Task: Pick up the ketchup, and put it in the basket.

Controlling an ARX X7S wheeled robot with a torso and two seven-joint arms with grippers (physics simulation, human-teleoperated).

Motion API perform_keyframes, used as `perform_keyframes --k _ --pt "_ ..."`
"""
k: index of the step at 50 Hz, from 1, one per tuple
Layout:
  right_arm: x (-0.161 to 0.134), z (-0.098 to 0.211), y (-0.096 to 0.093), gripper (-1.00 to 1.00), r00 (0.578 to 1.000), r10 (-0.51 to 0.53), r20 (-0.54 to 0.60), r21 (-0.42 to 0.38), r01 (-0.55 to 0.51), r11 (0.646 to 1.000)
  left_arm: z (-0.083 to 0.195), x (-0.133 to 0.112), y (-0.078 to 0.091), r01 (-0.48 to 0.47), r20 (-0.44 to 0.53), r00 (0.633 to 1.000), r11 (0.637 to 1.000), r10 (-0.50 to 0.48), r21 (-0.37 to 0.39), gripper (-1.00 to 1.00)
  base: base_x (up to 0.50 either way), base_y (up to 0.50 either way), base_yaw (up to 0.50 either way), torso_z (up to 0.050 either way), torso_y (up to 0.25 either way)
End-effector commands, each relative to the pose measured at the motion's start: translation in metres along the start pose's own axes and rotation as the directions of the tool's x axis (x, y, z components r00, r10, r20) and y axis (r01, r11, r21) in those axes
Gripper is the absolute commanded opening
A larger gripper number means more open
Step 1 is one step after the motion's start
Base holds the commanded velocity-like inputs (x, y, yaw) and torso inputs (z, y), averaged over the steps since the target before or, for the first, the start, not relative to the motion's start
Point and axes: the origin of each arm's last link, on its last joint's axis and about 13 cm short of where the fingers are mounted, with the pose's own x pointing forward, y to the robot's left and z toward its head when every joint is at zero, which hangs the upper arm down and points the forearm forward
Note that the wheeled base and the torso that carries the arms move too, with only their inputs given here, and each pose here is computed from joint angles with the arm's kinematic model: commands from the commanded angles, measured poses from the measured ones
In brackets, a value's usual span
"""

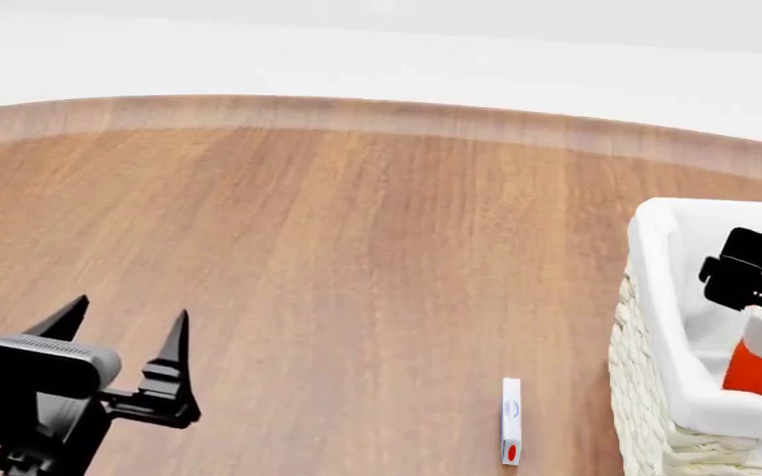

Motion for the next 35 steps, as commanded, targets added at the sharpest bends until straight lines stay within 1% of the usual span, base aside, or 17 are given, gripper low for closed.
perform_keyframes --k 1,2,6,8,11,12,14,15,16,18,24,29,30,32,33,34,35 --pt "0.002 -0.004 0.009 1.0 0.995 0.082 0.059 0.011 -0.083 0.997 0.008 0.002 -0.001 -0.013 0.03 0.999 0.999 0.014 -0.031 1.0 0.0 0.0 0.0 0.0 0.0" --pt "0.002 -0.004 0.01 1.0 0.992 0.093 0.088 0.034 -0.096 0.995 0.011 0.002 -0.002 -0.02 0.043 0.999 0.999 0.021 -0.028 1.0 0.0 0.0 0.0 0.0 0.0" --pt "-0.008 -0.005 0.013 1.0 0.985 0.1 0.143 0.064 -0.11 0.992 0.017 0.003 -0.002 -0.041 0.061 0.997 0.999 0.043 -0.032 1.0 0.0 0.0 0.0 0.0 0.0" --pt "-0.02 -0.006 0.016 1.0 0.973 0.112 0.201 0.085 -0.131 0.988 0.022 0.005 -0.001 -0.054 0.069 0.996 0.998 0.056 -0.028 1.0 0.0 0.0 0.0 0.0 0.0" --pt "-0.033 -0.007 0.02 1.0 0.96 0.115 0.255 0.089 -0.142 0.986 0.026 0.006 0.0 -0.073 0.068 0.995 0.997 0.074 -0.015 1.0 0.0 0.0 0.0 0.0 0.0" --pt "-0.039 -0.008 0.022 1.0 0.953 0.115 0.279 0.065 -0.139 0.988 0.029 0.006 -0.001 -0.085 0.09 0.992 0.996 0.083 0.012 1.0 0.0 0.0 0.0 0.0 0.0" --pt "-0.047 -0.01 0.025 1.0 0.946 0.127 0.299 0.084 -0.159 0.984 0.032 0.005 -0.002 -0.075 0.082 0.994 0.997 0.074 0.006 1.0 0.0 0.0 0.0 0.0 0.0" --pt "-0.05 -0.011 0.026 1.0 0.941 0.128 0.312 0.071 -0.158 0.985 0.033 0.004 -0.003 -0.078 0.085 0.993 0.997 0.077 0.008 1.0 0.0 0.0 0.0 0.0 0.0" --pt "-0.058 -0.013 0.028 1.0 0.931 0.142 0.337 0.082 -0.18 0.98 0.035 0.003 -0.004 -0.08 0.085 0.993 0.997 0.08 -0.002 1.0 0.0 0.0 0.0 0.0 0.0" --pt "-0.066 -0.015 0.029 1.0 0.924 0.14 0.357 0.077 -0.178 0.981 0.037 0.002 -0.005 -0.077 0.078 0.994 0.997 0.077 -0.003 1.0 0.0 0.0 0.0 0.0 0.0" --pt "-0.092 -0.022 0.031 1.0 0.902 0.146 0.406 0.109 -0.207 0.972 0.048 0.001 -0.006 -0.103 0.105 0.989 0.995 0.102 0.004 1.0 0.0 0.0 0.0 0.0 0.0" --pt "-0.111 -0.027 0.032 1.0 0.878 0.145 0.457 0.098 -0.211 0.973 0.057 -0.003 -0.009 -0.12 0.141 0.983 0.992 0.114 0.036 1.0 0.0 0.0 0.0 0.0 0.0" --pt "-0.117 -0.029 0.032 1.0 0.866 0.141 0.479 0.085 -0.206 0.975 0.059 -0.005 -0.011 -0.116 0.148 0.983 0.993 0.11 0.029 1.0 0.0 0.0 0.0 0.0 0.0" --pt "-0.122 -0.032 0.033 1.0 0.861 0.142 0.489 0.095 -0.214 0.972 0.061 -0.006 -0.012 -0.118 0.155 0.982 0.992 0.112 0.031 1.0 0.0 0.0 0.0 0.0 0.0" --pt "-0.129 -0.032 0.033 1.0 0.844 0.135 0.52 0.083 -0.208 0.975 0.063 -0.007 -0.014 -0.113 0.157 0.982 0.993 0.108 0.025 1.0 0.0 0.0 0.0 0.0 0.0" --pt "-0.133 -0.032 0.033 1.0 0.84 0.131 0.527 0.101 -0.215 0.971 0.065 -0.008 -0.014 -0.115 0.162 0.981 0.993 0.11 0.025 1.0 0.0 0.0 0.0 0.0 0.0" --pt "-0.137 -0.032 0.033 1.0 0.834 0.129 0.537 0.096 -0.213 0.972 0.065 -0.009 -0.015 -0.11 0.163 0.981 0.994 0.106 0.018 1.0 0.0 0.0 0.0 0.0 0.0"
